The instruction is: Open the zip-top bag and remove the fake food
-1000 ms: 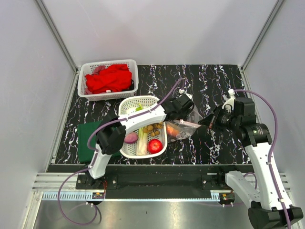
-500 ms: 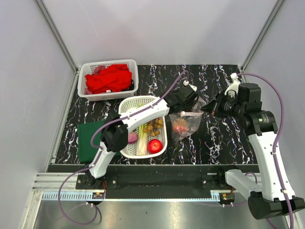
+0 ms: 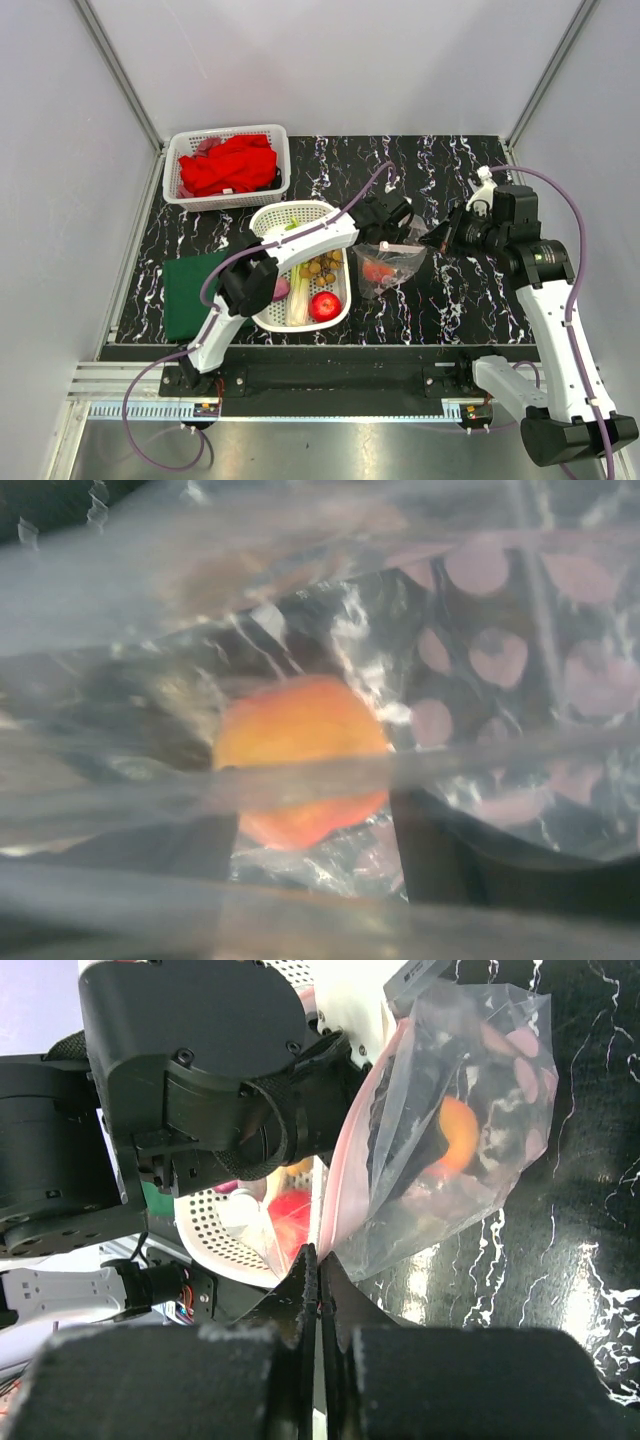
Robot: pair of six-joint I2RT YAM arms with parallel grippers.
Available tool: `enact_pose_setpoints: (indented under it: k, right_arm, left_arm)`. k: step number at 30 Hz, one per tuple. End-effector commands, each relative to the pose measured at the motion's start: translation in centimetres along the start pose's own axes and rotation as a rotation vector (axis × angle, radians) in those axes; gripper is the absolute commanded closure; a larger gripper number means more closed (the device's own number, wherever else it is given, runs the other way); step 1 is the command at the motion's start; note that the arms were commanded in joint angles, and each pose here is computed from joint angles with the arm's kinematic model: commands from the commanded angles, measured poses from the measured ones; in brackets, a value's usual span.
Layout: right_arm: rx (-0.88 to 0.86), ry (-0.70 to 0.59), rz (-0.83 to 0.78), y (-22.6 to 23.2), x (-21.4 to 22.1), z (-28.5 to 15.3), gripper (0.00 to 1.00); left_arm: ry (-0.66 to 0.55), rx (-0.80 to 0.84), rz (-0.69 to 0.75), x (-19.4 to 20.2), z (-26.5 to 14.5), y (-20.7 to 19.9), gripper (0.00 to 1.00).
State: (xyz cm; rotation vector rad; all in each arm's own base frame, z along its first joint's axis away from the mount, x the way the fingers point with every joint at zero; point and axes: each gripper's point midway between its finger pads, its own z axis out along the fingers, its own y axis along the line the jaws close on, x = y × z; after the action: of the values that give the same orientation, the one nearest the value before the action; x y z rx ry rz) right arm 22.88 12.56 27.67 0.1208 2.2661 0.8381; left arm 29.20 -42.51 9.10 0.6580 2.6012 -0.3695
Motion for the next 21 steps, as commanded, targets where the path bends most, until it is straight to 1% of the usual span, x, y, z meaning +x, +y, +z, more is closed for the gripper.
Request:
enact_pose_setpoints:
  k: [1,3,5,6,7,11,15,17,19,21]
  right_arm:
    - [-0.050,-0.033,-0.029,1.2,-0.3,-0.9,1.00]
    - [-0.051,-0.029,-0.029,1.1,-0.2,-0.8,1.00]
    - [-0.047,-0.032,-0.037,1.0,-0.3,-0.8,1.00]
    - [-0.045,-0.031,-0.037,1.0,-0.3,-0.8,1.00]
    - [-0.044,-0.033,-0.041,1.0,-0.3,-0.8,1.00]
    - [-0.045,-0.028,-0.045,0.8,-0.2,-0.6,1.00]
    - [-0.036,-0.027,-0.045,0.5,-0.1,-0.4,1.00]
    - [-0.041,-0.023,-0.043,0.5,0.0,-0.2,1.00]
    - [-0.040,-0.020,-0.042,0.4,0.1,-0.2,1.00]
    - [-0.038,-0.017,-0.041,0.3,0.2,-0.1,1.00]
  left_arm:
    - [0.057,0.007,-0.018,1.3,0.6,0.9,0.31]
    - [0.081,0.012,-0.019,1.7,0.2,0.8,0.22]
    - [0.099,0.004,-0.015,2.3,-0.2,1.0,0.21]
    - [0.102,-0.002,-0.015,2.5,-0.2,1.1,0.13]
    - [0.117,-0.005,-0.013,3.1,-0.1,1.3,0.10]
    - [0.176,0.014,-0.024,4.8,0.9,0.8,0.09]
    - [0.213,-0.010,-0.051,6.6,2.3,1.4,0.11]
    - [0.203,-0.044,-0.049,6.8,3.0,2.1,0.14]
    - [0.189,-0.041,-0.045,6.4,3.4,2.0,0.17]
    - [0.169,-0.035,-0.033,5.9,3.8,1.9,0.17]
